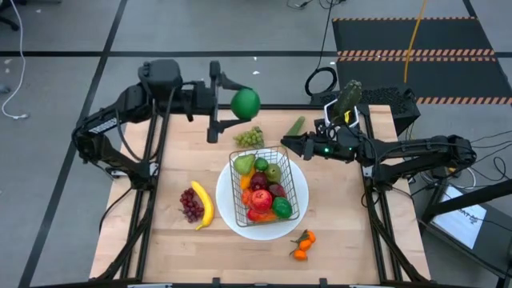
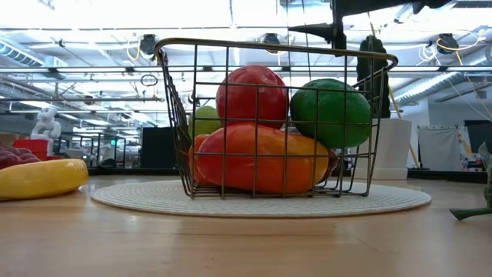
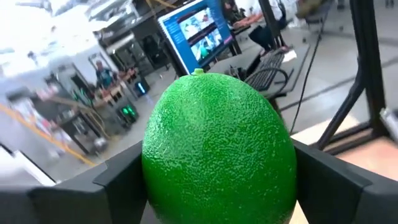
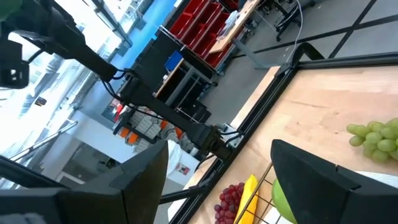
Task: Build produce basket
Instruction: Put the green lime into the black wire basket
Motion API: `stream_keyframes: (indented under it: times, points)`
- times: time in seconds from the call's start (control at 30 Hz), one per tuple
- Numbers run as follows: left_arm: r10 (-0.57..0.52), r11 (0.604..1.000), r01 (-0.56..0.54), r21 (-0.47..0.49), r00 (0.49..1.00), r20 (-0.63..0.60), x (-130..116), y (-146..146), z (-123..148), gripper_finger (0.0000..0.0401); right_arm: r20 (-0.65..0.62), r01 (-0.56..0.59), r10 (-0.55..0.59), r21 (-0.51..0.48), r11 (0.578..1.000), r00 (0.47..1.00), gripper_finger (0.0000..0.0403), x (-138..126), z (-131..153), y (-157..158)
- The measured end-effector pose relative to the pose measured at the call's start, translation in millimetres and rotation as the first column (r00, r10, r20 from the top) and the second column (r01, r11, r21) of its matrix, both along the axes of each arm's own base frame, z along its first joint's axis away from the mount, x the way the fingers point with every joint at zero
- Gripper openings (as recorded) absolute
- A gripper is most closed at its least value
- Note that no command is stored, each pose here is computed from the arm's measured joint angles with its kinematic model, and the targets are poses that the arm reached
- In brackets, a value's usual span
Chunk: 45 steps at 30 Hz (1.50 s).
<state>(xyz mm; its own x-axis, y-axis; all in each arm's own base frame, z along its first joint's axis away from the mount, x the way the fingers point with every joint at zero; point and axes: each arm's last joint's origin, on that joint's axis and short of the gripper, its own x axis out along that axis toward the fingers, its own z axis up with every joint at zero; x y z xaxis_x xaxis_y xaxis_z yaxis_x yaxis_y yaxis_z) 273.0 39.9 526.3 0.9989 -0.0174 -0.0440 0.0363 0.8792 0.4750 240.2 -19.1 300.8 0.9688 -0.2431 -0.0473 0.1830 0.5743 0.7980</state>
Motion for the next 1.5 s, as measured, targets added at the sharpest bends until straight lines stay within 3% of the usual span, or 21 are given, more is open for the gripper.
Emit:
stream_keyframes:
  times: [0.13,0.23,0.83,1.33,1.5]
  points:
    - [-0.021,0.990,0.020,0.141,1.000,0.000,1,-4,0,0.0340,-0.001,-0.001,0.001,-0.003,1.000,1.000,0.0276,0,0,0]
    - [-0.030,0.981,0.029,0.193,1.000,0.001,1,-6,0,0.0348,-0.002,-0.001,0.001,-0.003,1.000,1.000,0.0276,0,0,0]
    - [-0.050,0.946,0.047,0.321,0.999,0.001,2,-10,0,0.0351,-0.018,0.000,0.000,-0.028,1.000,1.000,0.0276,0,-1,0]
    - [-0.056,0.947,0.053,0.317,0.998,0.000,2,-12,-1,0.0351,-0.019,0.022,-0.022,-0.038,0.999,1.000,0.0276,0,-1,-1]
    - [-0.054,0.960,0.052,0.276,0.999,0.000,2,-11,-1,0.0351,-0.020,0.020,-0.021,-0.038,0.999,1.000,0.0276,0,-1,-1]
